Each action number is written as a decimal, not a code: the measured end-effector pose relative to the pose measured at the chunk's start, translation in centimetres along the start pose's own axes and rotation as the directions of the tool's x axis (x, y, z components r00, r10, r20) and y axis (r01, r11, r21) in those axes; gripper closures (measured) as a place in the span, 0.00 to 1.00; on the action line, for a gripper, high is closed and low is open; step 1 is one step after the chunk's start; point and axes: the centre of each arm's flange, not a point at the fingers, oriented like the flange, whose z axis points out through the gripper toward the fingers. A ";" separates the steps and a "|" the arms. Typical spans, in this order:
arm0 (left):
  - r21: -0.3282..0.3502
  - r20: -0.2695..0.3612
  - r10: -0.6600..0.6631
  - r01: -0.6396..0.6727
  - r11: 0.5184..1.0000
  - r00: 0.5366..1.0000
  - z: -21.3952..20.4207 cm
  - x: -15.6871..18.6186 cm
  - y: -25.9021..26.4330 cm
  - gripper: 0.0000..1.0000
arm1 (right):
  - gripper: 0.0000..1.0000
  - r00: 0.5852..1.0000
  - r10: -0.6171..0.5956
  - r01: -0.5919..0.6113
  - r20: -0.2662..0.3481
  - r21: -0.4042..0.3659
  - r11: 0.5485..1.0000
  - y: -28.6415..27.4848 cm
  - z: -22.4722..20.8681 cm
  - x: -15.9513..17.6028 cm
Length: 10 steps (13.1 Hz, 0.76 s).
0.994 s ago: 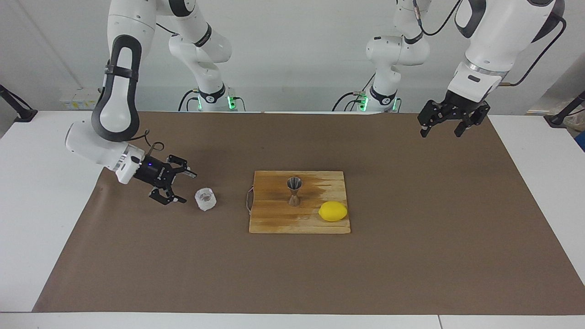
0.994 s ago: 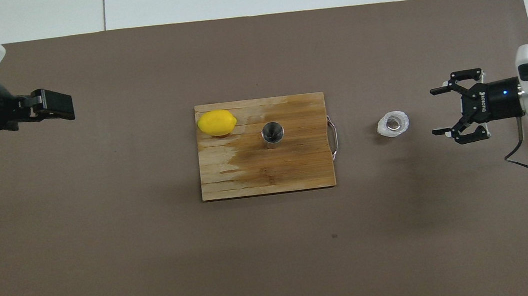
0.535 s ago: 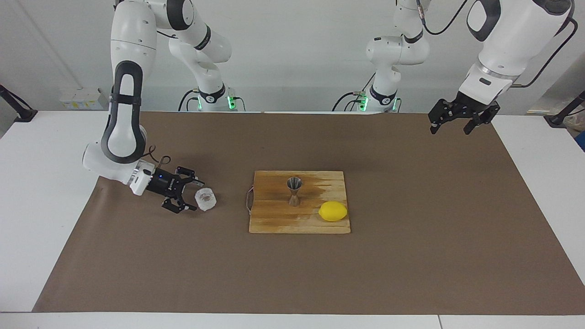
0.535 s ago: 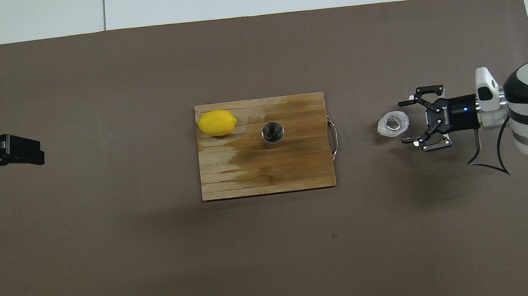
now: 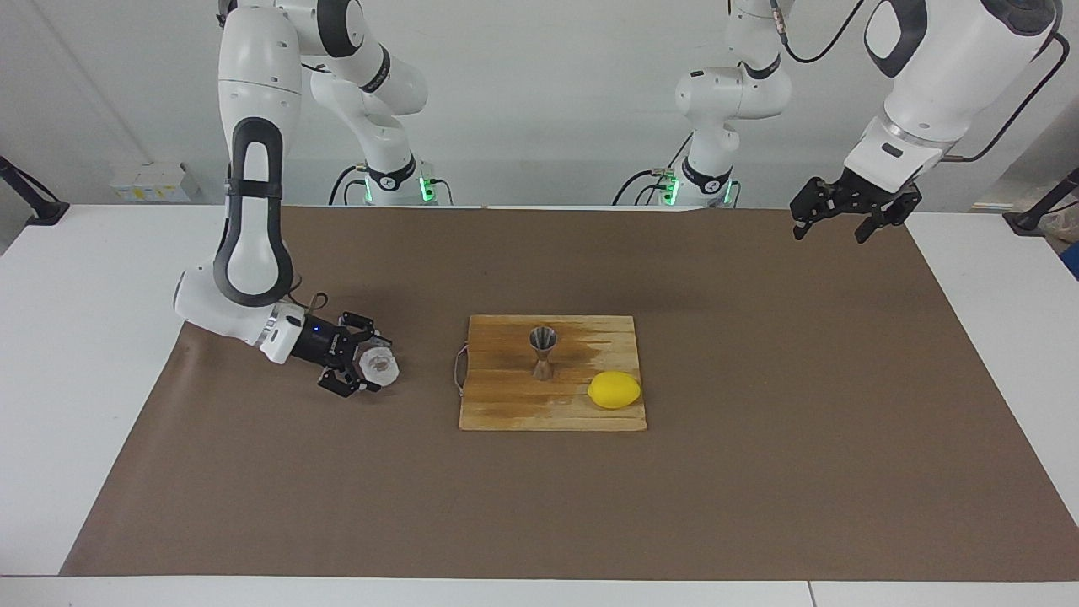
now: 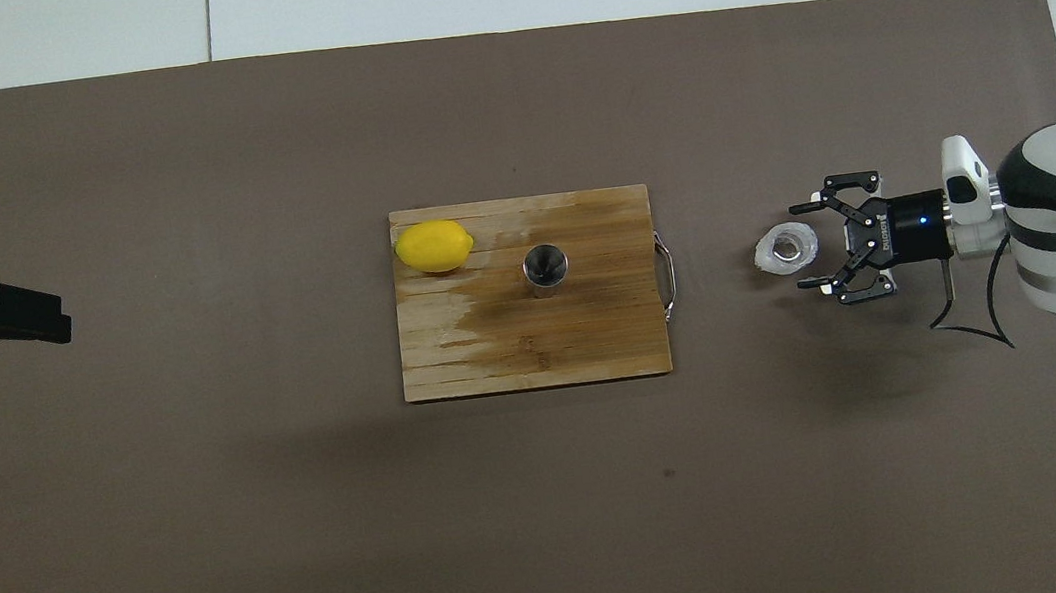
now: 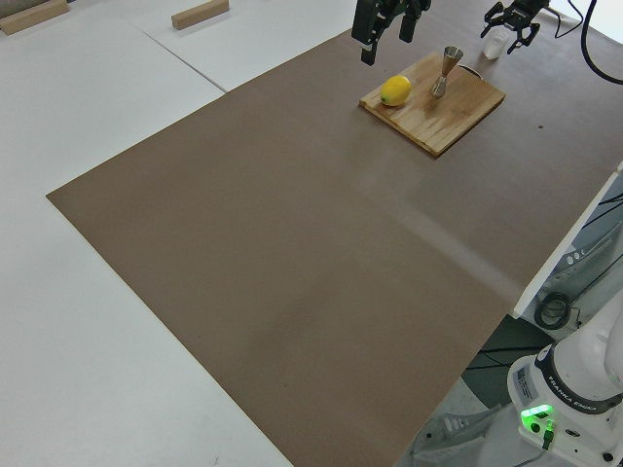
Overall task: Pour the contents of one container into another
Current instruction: 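Close the right gripper around the white cup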
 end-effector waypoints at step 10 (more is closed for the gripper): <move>0.001 -0.001 -0.003 0.003 1.000 1.000 -0.1 -0.2 -0.1 0.00 | 0.51 0.996 0.069 -0.067 0.051 -0.039 0.997 1.0 0.7 1.9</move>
